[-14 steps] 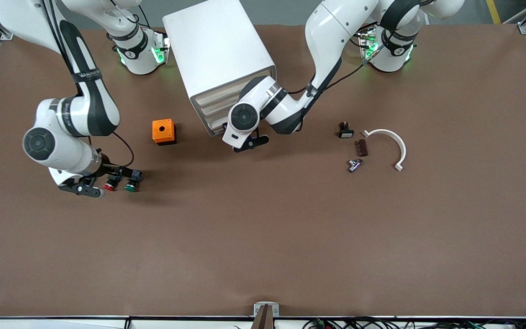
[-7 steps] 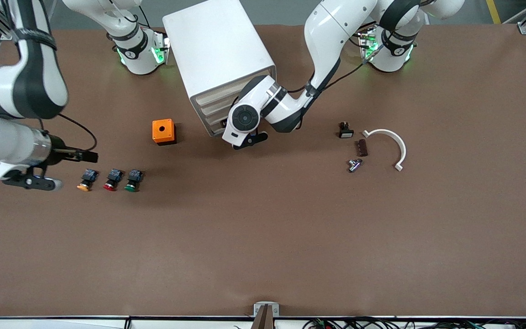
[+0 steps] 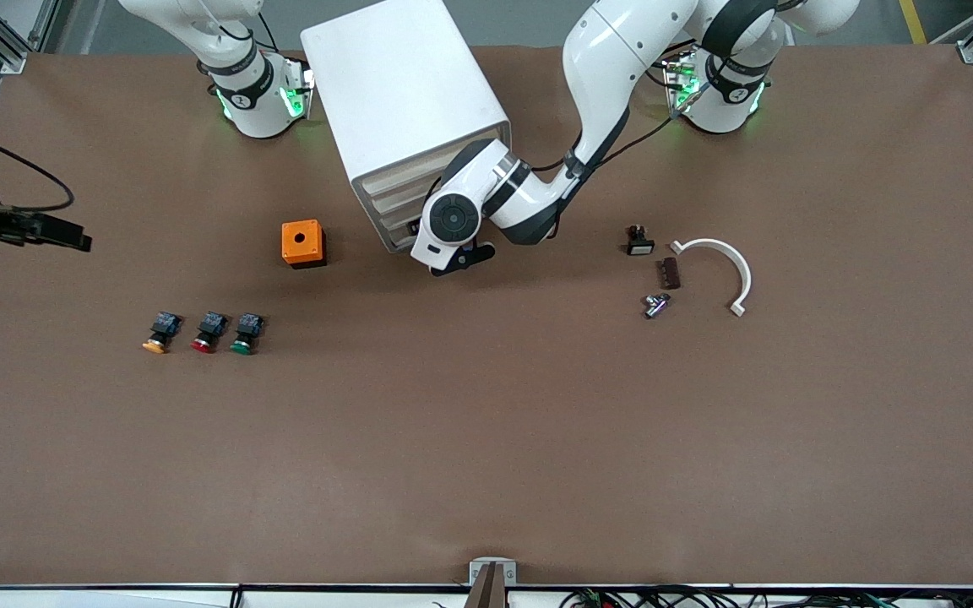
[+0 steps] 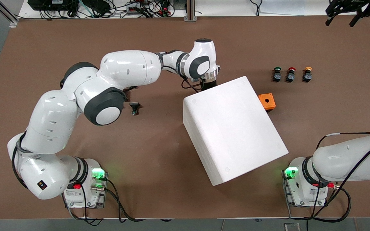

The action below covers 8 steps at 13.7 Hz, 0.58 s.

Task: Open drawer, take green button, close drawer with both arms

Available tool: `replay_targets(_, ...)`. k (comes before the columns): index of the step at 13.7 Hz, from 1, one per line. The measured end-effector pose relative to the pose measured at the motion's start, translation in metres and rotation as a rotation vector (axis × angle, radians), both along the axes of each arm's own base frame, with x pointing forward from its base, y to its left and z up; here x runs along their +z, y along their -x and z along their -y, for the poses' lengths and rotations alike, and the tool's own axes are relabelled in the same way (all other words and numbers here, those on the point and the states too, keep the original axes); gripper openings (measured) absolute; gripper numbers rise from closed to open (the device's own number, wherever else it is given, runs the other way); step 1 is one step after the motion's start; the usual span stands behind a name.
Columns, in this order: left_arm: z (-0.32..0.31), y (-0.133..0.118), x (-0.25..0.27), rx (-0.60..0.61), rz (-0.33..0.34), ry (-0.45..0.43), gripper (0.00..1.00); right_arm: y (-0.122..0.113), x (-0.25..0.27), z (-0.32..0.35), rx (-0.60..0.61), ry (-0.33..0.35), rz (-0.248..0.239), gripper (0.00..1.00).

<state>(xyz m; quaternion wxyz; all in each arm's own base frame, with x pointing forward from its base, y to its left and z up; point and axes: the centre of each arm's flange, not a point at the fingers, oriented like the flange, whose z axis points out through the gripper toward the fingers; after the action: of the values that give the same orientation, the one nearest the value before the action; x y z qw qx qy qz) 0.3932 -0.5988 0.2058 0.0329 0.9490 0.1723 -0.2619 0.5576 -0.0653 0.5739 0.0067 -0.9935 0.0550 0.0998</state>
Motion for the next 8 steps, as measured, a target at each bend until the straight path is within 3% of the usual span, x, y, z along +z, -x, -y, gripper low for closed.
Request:
replay_targets(4,-0.007,-0.021,0.015,0.031,0.026,0.021,1.00,0.003,0.031,-0.003,0.006,0.001,0.014,1.00)
replay_targets(8,-0.033,-0.067,0.053,0.084,0.089,0.046,1.00,0.003,0.027,0.006,-0.012,0.001,0.007,1.00)
